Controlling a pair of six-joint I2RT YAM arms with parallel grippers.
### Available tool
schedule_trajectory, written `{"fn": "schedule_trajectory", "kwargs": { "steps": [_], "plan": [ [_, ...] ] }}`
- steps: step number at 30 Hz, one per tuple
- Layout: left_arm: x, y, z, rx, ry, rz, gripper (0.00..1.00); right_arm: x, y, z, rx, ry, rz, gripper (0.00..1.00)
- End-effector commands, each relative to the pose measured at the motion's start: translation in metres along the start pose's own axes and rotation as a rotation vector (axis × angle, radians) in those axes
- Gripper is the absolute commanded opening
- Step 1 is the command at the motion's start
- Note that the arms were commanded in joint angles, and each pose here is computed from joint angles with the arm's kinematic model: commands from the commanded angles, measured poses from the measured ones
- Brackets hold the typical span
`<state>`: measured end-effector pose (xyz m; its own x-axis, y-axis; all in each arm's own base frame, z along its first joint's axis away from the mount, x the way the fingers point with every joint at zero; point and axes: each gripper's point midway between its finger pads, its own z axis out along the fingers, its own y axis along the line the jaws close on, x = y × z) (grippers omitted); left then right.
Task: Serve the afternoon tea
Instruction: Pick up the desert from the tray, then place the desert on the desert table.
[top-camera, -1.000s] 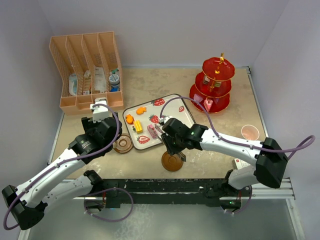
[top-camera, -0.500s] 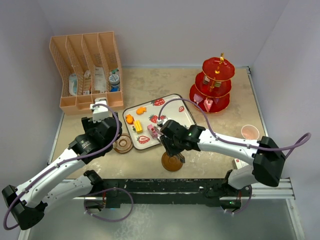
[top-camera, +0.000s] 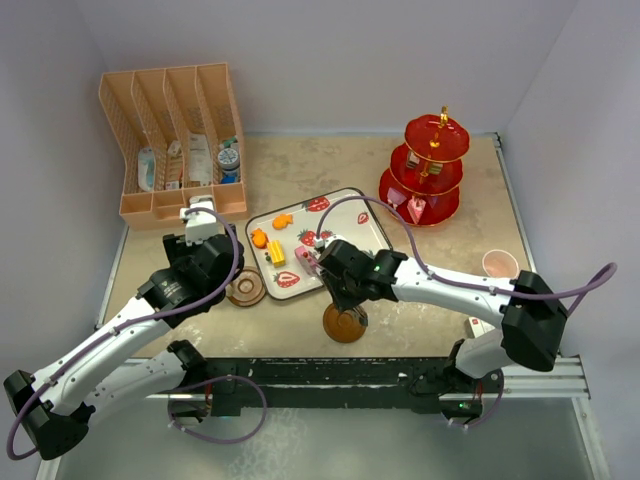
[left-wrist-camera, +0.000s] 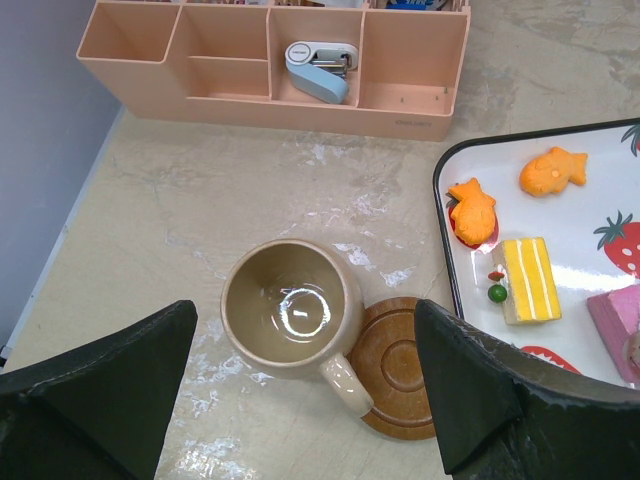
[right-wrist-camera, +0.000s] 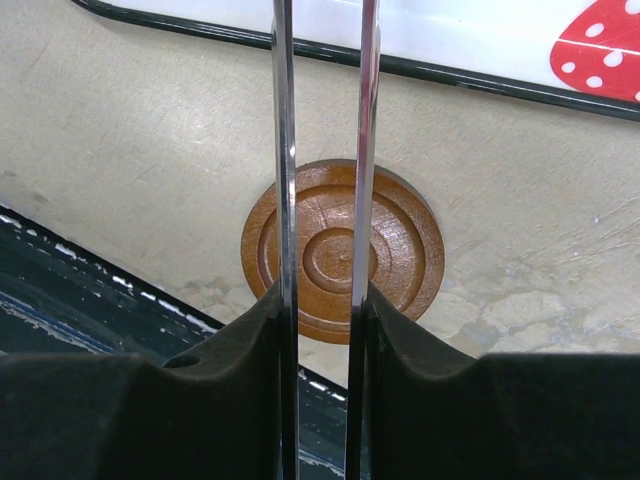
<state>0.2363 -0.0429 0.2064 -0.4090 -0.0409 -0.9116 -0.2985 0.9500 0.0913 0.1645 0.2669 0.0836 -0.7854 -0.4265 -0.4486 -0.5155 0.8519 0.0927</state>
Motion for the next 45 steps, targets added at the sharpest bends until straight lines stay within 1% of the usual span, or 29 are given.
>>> {"fn": "schedule_trajectory", "kwargs": {
  "steps": [1, 7, 13, 14, 16, 17, 19, 20, 22, 23, 25, 29, 34, 41, 45],
  "plan": [
    [-0.014, 0.000, -0.003, 0.006, -0.029, -0.045, 0.87, -0.014, 0.006, -0.006, -0.005, -0.038, 0.019, 0.34],
    [-0.014, 0.000, -0.003, 0.005, -0.030, -0.045, 0.87, -0.011, 0.009, -0.001, -0.014, -0.027, 0.016, 0.38],
    [-0.014, -0.001, -0.003, 0.005, -0.029, -0.045, 0.87, -0.013, 0.009, -0.001, -0.011, -0.033, 0.014, 0.38],
    [-0.014, 0.000, -0.003, 0.005, -0.029, -0.045, 0.87, -0.013, 0.009, -0.001, -0.009, -0.033, 0.013, 0.37],
    [-0.014, 0.000, -0.003, 0.005, -0.030, -0.046, 0.87, -0.017, 0.005, -0.005, 0.012, -0.054, 0.032, 0.29],
    [-0.014, 0.000, -0.003, 0.005, -0.029, -0.045, 0.87, -0.021, 0.004, -0.010, 0.020, -0.074, 0.043, 0.28],
    [-0.014, 0.000, -0.003, 0.004, -0.029, -0.043, 0.87, -0.035, -0.006, -0.029, 0.064, -0.149, 0.130, 0.25],
    [-0.014, 0.000, -0.003, 0.003, -0.029, -0.045, 0.87, -0.039, -0.005, -0.043, 0.040, -0.185, 0.152, 0.25],
    [-0.014, 0.001, -0.004, 0.004, -0.030, -0.047, 0.87, -0.057, -0.015, -0.075, 0.033, -0.304, 0.207, 0.25],
    [-0.014, 0.001, -0.004, 0.003, -0.031, -0.050, 0.87, -0.064, -0.024, -0.088, 0.030, -0.341, 0.239, 0.25],
    [-0.015, 0.001, -0.004, 0.003, -0.033, -0.053, 0.87, -0.072, -0.047, -0.106, 0.040, -0.377, 0.300, 0.24],
    [-0.014, -0.001, -0.003, 0.006, -0.029, -0.046, 0.87, -0.071, -0.088, -0.127, 0.072, -0.413, 0.360, 0.25],
    [-0.014, -0.001, -0.003, 0.006, -0.026, -0.042, 0.87, -0.068, -0.115, -0.137, 0.075, -0.447, 0.419, 0.27],
    [-0.013, -0.002, -0.003, 0.012, -0.025, -0.040, 0.87, -0.067, -0.160, -0.141, 0.167, -0.488, 0.514, 0.28],
    [-0.016, 0.001, -0.005, 0.010, -0.036, -0.056, 0.87, -0.067, -0.185, -0.145, 0.197, -0.499, 0.538, 0.28]
  ]
}}
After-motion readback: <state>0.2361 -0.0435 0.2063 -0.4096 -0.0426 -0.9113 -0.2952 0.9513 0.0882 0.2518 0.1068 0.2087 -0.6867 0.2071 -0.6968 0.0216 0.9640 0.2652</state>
